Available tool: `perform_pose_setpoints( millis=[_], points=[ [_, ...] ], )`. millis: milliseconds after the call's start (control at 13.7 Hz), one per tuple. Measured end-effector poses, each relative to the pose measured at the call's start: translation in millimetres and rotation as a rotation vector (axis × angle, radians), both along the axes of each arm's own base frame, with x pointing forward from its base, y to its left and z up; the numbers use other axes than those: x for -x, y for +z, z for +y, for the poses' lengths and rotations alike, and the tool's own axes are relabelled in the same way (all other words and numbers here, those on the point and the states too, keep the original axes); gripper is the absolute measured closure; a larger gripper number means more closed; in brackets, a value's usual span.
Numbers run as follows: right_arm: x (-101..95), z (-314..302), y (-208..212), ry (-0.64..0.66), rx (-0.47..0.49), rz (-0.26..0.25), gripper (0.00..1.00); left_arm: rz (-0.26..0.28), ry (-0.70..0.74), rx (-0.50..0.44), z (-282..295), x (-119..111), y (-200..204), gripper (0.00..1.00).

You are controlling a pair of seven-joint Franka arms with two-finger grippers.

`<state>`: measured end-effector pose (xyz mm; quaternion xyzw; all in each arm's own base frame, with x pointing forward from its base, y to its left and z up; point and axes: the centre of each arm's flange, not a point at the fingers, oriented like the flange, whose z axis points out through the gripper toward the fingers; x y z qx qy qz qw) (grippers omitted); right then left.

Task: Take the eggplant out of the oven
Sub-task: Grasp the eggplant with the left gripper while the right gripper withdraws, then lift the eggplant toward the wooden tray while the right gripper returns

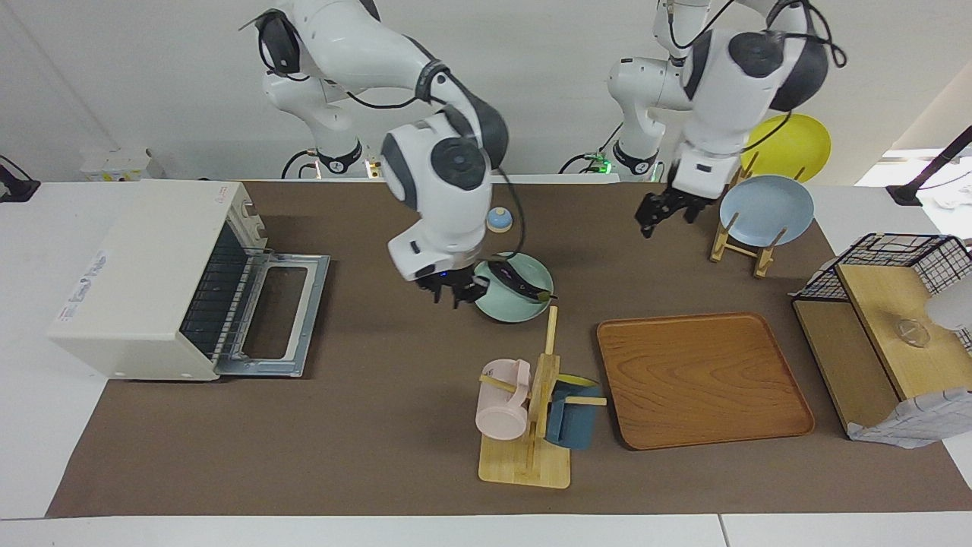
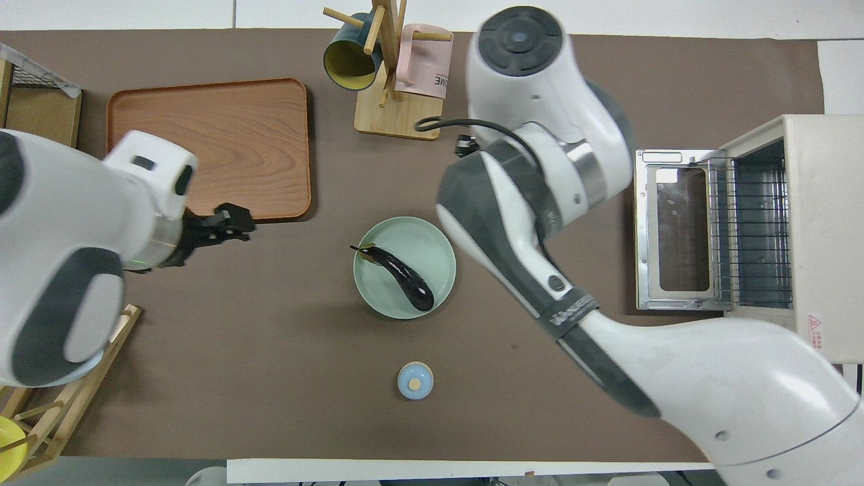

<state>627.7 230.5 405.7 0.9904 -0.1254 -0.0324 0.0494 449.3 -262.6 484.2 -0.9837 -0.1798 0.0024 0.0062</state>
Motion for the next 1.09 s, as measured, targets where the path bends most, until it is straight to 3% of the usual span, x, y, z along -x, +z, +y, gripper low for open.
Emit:
perform_pose_setpoints(
  millis=[73, 219, 511, 876, 949, 1095],
  points=[
    [3.1, -40, -32, 0.017, -0.003, 0.013, 0.85, -0.014, 0.066, 0.008, -42, 11, -24, 0.0],
    [22.8, -91, -81, 0.038, 0.033, 0.051, 0.99, -0.037, 0.152, 0.034, -109, 27, -75, 0.0],
    [44.5, -126, -116, 0.139, 0.118, 0.09, 0.99, -0.036, 0.229, 0.065, -155, 29, -145, 0.02],
    [48.8, -141, -122, 0.25, 0.201, 0.105, 0.99, -0.022, 0.219, 0.049, -156, 28, -158, 0.66],
    [49.2, -142, -119, 0.282, 0.212, 0.12, 0.99, -0.023, 0.211, 0.051, -157, 28, -158, 0.74],
    [45.0, -140, -106, 0.339, 0.218, 0.159, 0.99, -0.024, 0.2, 0.052, -158, 28, -156, 0.74]
  ],
)
